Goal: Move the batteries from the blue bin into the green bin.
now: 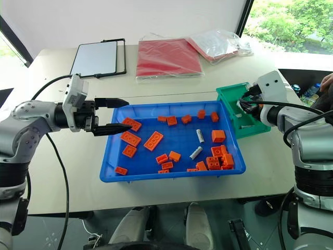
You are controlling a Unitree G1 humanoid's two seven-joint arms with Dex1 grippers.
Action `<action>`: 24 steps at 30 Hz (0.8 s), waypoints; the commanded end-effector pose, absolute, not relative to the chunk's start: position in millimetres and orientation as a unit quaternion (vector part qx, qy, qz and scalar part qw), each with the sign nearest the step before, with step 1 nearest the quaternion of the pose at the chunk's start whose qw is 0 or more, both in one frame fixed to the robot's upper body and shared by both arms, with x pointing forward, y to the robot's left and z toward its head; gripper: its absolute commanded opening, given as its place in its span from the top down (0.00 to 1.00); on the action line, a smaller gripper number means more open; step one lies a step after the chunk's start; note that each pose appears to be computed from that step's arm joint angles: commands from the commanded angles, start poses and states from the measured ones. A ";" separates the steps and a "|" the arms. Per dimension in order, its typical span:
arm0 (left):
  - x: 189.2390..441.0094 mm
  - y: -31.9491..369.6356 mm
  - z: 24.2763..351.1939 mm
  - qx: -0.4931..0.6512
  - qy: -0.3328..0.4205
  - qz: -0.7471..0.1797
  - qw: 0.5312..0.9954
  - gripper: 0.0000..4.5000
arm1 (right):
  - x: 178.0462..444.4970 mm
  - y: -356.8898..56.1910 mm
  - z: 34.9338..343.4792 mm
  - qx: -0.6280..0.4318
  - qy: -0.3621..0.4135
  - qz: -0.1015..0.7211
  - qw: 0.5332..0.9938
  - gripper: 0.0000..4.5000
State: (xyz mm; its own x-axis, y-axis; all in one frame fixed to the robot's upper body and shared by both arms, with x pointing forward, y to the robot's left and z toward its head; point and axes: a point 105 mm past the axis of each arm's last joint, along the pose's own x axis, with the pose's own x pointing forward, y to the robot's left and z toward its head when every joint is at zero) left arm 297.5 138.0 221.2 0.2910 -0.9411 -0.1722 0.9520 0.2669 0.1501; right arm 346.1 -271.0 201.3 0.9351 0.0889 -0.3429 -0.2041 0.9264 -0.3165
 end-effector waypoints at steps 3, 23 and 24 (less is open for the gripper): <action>297.3 135.8 229.0 0.123 0.007 -0.596 0.794 0.00 | 343.8 -241.4 231.3 -0.178 0.091 0.126 0.972 0.32; 295.5 133.8 233.3 0.115 0.002 -0.591 0.798 0.00 | 275.3 -164.2 153.4 -0.391 0.200 0.518 0.734 0.32; 294.5 133.7 233.4 0.115 0.002 -0.591 0.798 0.00 | 279.4 -163.9 149.8 -0.405 0.199 0.525 0.722 0.32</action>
